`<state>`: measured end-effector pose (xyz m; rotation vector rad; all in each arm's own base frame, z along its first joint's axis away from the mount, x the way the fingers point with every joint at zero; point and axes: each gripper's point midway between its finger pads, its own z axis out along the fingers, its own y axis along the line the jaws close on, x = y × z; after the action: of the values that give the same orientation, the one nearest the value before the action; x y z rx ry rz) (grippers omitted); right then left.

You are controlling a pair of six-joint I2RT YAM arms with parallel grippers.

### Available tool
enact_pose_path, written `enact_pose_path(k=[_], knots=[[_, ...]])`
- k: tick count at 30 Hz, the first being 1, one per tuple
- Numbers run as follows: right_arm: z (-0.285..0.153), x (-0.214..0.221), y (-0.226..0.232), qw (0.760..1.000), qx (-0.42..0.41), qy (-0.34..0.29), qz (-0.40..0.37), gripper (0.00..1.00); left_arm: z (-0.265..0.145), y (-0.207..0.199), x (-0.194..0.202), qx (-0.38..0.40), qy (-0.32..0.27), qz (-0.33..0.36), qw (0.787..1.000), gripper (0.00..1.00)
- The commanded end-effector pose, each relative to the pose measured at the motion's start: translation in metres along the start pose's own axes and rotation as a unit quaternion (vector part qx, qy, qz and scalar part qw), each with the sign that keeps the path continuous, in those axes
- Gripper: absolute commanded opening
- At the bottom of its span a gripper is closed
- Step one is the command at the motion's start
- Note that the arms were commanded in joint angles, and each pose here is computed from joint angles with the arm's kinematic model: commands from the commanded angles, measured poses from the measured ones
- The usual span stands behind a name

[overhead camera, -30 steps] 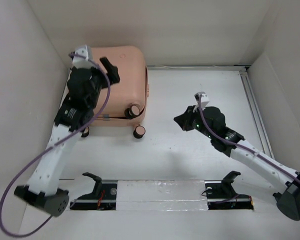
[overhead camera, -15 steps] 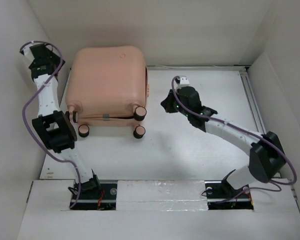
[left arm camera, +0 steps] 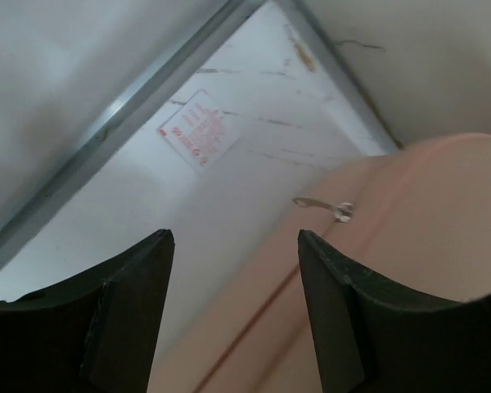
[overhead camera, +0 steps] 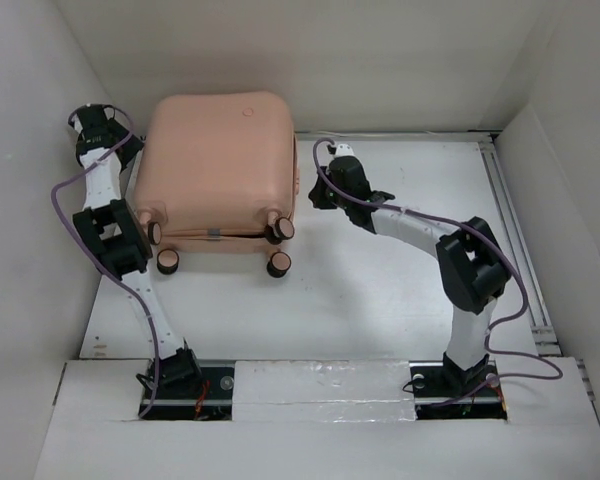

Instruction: Pack the luggage

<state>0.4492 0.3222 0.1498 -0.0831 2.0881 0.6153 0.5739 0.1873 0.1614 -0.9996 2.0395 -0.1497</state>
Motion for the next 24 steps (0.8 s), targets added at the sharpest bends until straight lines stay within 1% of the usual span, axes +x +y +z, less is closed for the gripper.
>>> enact_pose_path(k=[1, 2, 3, 4, 6, 7, 8, 9, 10, 11, 12, 13, 14, 15, 16, 17, 18, 19, 20, 21, 22, 23, 24], knots=[[0.003, -0.036, 0.004, 0.999, -0.005, -0.047, 0.001, 0.0, -0.012, -0.045, 0.04, 0.044, 0.045, 0.06, 0.996, 0.58], [0.003, -0.038, -0.001, 0.999, -0.001, -0.049, 0.003, 0.0, -0.012, -0.06, 0.059, 0.052, 0.058, 0.072, 0.994, 0.58], [0.003, -0.038, -0.001, 0.999, -0.001, -0.049, 0.003, 0.0, -0.015, -0.07, 0.061, 0.063, 0.053, 0.077, 0.994, 0.58], [0.004, -0.036, -0.002, 0.999, -0.001, -0.049, 0.007, 0.0, -0.011, -0.069, 0.08, 0.059, 0.071, 0.083, 0.992, 0.58], [0.005, -0.026, -0.015, 0.999, 0.014, -0.04, 0.009, 0.0, -0.025, -0.096, 0.095, 0.092, 0.075, 0.089, 0.989, 0.57], [-0.002, -0.032, -0.014, 0.999, 0.016, -0.049, 0.009, 0.0, -0.023, -0.091, 0.117, 0.087, 0.092, 0.094, 0.987, 0.57], [-0.005, -0.035, -0.023, 0.998, 0.027, -0.053, 0.017, 0.0, -0.027, -0.096, 0.128, 0.091, 0.099, 0.096, 0.986, 0.57], [-0.009, -0.029, -0.039, 0.997, 0.049, -0.052, 0.019, 0.0, -0.04, -0.112, 0.141, 0.106, 0.102, 0.103, 0.984, 0.57], [-0.014, -0.031, -0.047, 0.996, 0.06, -0.056, 0.021, 0.0, -0.043, -0.121, 0.149, 0.118, 0.1, 0.109, 0.982, 0.57], [-0.026, -0.04, -0.051, 0.995, 0.065, -0.068, 0.025, 0.0, -0.045, -0.117, 0.17, 0.113, 0.119, 0.117, 0.979, 0.57], [-0.034, -0.046, -0.068, 0.993, 0.084, -0.078, 0.036, 0.0, -0.054, -0.126, 0.177, 0.127, 0.121, 0.116, 0.978, 0.57], [-0.041, -0.034, -0.086, 0.992, 0.103, -0.07, 0.039, 0.0, -0.062, -0.138, 0.195, 0.142, 0.133, 0.121, 0.973, 0.57], [-0.057, -0.045, -0.091, 0.989, 0.105, -0.086, 0.052, 0.0, -0.064, -0.137, 0.21, 0.144, 0.147, 0.122, 0.971, 0.57], [-0.064, -0.046, -0.103, 0.987, 0.118, -0.092, 0.063, 0.0, -0.069, -0.142, 0.22, 0.158, 0.157, 0.121, 0.967, 0.57], [-0.073, -0.042, -0.128, 0.983, 0.141, -0.091, 0.073, 0.0, -0.081, -0.151, 0.228, 0.174, 0.163, 0.12, 0.964, 0.57], [-0.078, -0.044, -0.135, 0.982, 0.142, -0.093, 0.077, 0.0, -0.086, -0.153, 0.234, 0.179, 0.169, 0.117, 0.962, 0.55], [-0.086, -0.051, -0.14, 0.981, 0.142, -0.101, 0.082, 0.0, -0.085, -0.142, 0.244, 0.172, 0.177, 0.113, 0.963, 0.55], [-0.094, -0.054, -0.153, 0.979, 0.152, -0.104, 0.089, 0.0, -0.1, -0.144, 0.259, 0.187, 0.183, 0.111, 0.959, 0.55], [-0.095, -0.055, -0.158, 0.979, 0.153, -0.104, 0.092, 0.0, -0.108, -0.149, 0.251, 0.195, 0.175, 0.106, 0.959, 0.55], [-0.099, -0.055, -0.164, 0.977, 0.158, -0.106, 0.095, 0.0, -0.111, -0.139, 0.266, 0.189, 0.187, 0.105, 0.958, 0.55], [-0.099, -0.056, -0.166, 0.977, 0.156, -0.105, 0.097, 0.0, -0.119, -0.137, 0.272, 0.2, 0.195, 0.098, 0.955, 0.55], [-0.1, -0.053, -0.172, 0.978, 0.154, -0.099, 0.102, 0.0, -0.138, -0.143, 0.268, 0.223, 0.187, 0.092, 0.952, 0.55], [-0.1, -0.052, -0.17, 0.978, 0.149, -0.097, 0.106, 0.0, -0.145, -0.144, 0.268, 0.237, 0.184, 0.086, 0.95, 0.55]])
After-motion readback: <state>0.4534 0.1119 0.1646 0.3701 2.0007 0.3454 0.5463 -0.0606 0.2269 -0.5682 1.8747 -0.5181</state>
